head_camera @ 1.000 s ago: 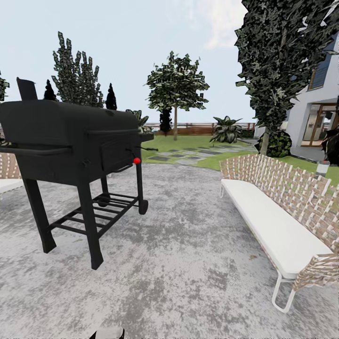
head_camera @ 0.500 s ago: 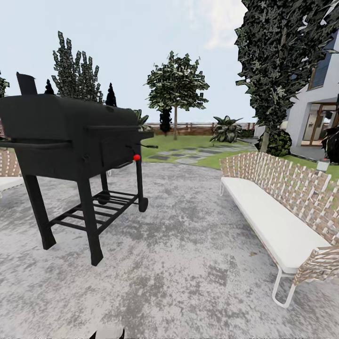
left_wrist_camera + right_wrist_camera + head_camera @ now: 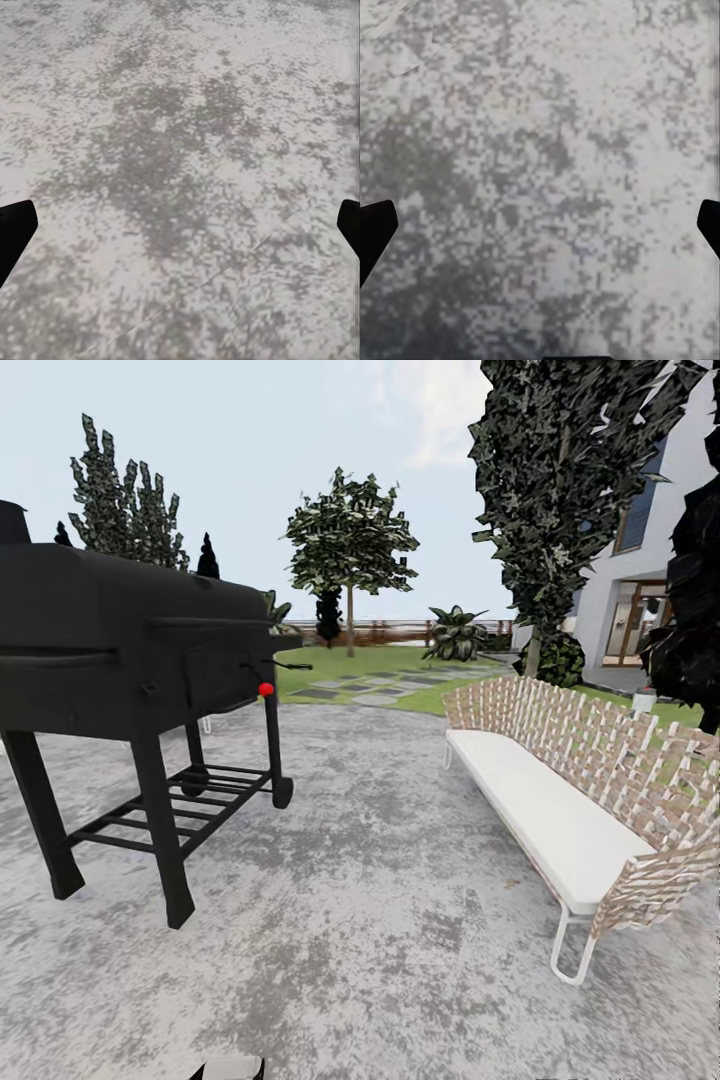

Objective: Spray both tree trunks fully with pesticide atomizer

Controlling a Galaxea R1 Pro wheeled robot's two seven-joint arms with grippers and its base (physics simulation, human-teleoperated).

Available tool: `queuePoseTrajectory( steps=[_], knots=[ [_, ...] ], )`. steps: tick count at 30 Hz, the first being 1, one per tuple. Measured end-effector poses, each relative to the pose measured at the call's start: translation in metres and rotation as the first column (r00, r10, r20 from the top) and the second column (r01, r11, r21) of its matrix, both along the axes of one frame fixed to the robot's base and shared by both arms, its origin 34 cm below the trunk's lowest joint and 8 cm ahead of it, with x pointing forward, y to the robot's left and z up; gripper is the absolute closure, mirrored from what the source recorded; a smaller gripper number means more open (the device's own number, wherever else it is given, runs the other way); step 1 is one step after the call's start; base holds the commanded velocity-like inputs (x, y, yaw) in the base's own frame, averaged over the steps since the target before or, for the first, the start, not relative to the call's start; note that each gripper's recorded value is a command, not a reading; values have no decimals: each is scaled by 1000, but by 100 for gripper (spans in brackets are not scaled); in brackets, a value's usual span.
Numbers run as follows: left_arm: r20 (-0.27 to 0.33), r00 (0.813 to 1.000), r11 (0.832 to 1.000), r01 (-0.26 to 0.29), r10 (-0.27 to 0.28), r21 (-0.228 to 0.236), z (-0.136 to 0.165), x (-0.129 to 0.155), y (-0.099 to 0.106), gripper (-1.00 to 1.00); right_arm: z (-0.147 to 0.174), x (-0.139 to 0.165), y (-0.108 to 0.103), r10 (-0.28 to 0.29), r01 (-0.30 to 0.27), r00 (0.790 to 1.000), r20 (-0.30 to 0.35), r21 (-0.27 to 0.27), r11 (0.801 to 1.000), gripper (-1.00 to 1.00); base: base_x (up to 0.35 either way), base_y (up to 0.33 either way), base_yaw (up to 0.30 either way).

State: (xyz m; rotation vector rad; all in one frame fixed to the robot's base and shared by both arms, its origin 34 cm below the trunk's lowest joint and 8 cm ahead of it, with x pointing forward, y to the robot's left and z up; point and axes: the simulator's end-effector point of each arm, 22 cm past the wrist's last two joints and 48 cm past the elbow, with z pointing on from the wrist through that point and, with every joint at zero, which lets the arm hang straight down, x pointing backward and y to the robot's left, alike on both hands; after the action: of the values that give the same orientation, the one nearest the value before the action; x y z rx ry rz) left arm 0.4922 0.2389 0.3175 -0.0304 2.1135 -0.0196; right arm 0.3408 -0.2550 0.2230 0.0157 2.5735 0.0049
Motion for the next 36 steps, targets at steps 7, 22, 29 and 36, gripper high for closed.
queuePoseTrajectory(
  steps=[7, 22, 29, 36],
  knots=[
    [1, 1000, 1000, 1, -1, 1, 0, 0, 0, -100, 0, 0, 0, 0, 0, 1000, 0, 0, 1000, -100, 0, 0, -16],
    [0, 1000, 1000, 0, 0, 2, 0, 0, 1, -100, 0, -1, 1, 0, 0, 1000, -2, 1, 1000, -100, 178, 0, -1],
    [-7, 1000, 1000, 0, 0, 2, -3, -2, 1, -100, -2, -3, 2, -1, 1, 1000, -10, 1, 1000, -100, 337, 0, -83],
    [-13, 1000, 1000, 0, 0, 2, -5, -3, 1, -100, -4, -5, 2, -1, 1, 1000, -16, 1, 1000, -100, 339, 15, -38]
  ],
)
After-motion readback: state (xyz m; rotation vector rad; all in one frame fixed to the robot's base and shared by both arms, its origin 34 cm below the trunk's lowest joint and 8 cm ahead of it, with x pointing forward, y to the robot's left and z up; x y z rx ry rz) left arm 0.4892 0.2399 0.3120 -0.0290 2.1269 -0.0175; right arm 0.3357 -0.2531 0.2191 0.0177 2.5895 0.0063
